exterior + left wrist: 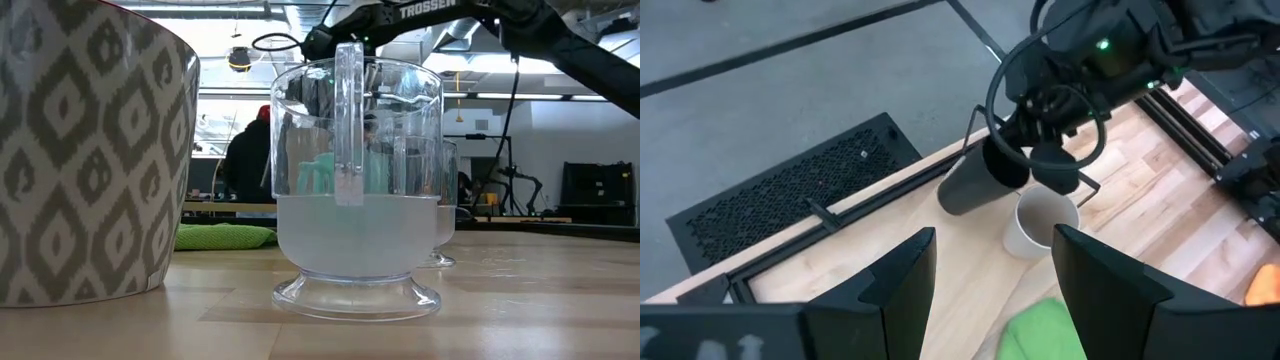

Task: Stack small to large cups/mugs on shelf
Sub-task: Put the black cup on the shelf

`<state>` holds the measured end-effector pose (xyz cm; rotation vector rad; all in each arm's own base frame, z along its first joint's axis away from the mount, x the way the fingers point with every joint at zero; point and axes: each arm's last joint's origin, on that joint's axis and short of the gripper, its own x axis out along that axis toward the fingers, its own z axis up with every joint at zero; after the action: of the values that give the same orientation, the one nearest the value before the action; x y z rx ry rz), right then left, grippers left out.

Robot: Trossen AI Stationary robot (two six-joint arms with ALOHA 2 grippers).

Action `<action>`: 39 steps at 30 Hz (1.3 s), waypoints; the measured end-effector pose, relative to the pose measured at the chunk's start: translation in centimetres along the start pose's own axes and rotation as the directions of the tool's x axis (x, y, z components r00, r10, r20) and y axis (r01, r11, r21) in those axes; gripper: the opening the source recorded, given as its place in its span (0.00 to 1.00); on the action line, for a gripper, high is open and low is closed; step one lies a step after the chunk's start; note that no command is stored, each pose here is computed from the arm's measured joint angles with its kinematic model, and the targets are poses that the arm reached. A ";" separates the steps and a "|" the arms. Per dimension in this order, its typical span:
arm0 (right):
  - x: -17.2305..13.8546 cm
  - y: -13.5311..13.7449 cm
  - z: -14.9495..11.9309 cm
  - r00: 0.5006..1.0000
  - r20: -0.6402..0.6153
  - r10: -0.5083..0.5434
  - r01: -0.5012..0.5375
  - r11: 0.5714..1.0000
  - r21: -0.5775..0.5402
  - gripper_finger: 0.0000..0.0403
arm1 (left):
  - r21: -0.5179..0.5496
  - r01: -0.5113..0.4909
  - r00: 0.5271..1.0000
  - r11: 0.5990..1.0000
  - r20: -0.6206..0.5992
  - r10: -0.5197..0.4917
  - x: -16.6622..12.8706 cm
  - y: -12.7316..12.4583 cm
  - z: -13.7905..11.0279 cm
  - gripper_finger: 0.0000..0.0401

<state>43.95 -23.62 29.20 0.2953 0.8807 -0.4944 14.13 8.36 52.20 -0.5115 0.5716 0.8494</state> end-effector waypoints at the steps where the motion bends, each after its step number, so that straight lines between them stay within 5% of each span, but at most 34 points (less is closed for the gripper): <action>1: 0.1 0.0 0.0 1.000 0.001 0.000 0.000 1.000 0.000 0.01 | 0.000 0.000 1.000 1.000 0.000 0.000 0.0 0.0 0.0 0.48; 39: 0.1 -0.3 0.0 1.000 0.002 -0.013 0.013 1.000 -0.021 0.02 | 0.004 0.000 1.000 1.000 0.002 0.000 0.0 0.0 0.0 0.48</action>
<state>43.86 -23.88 29.15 0.2700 0.8863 -0.4972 14.14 8.36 52.22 -0.5071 0.5714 0.8480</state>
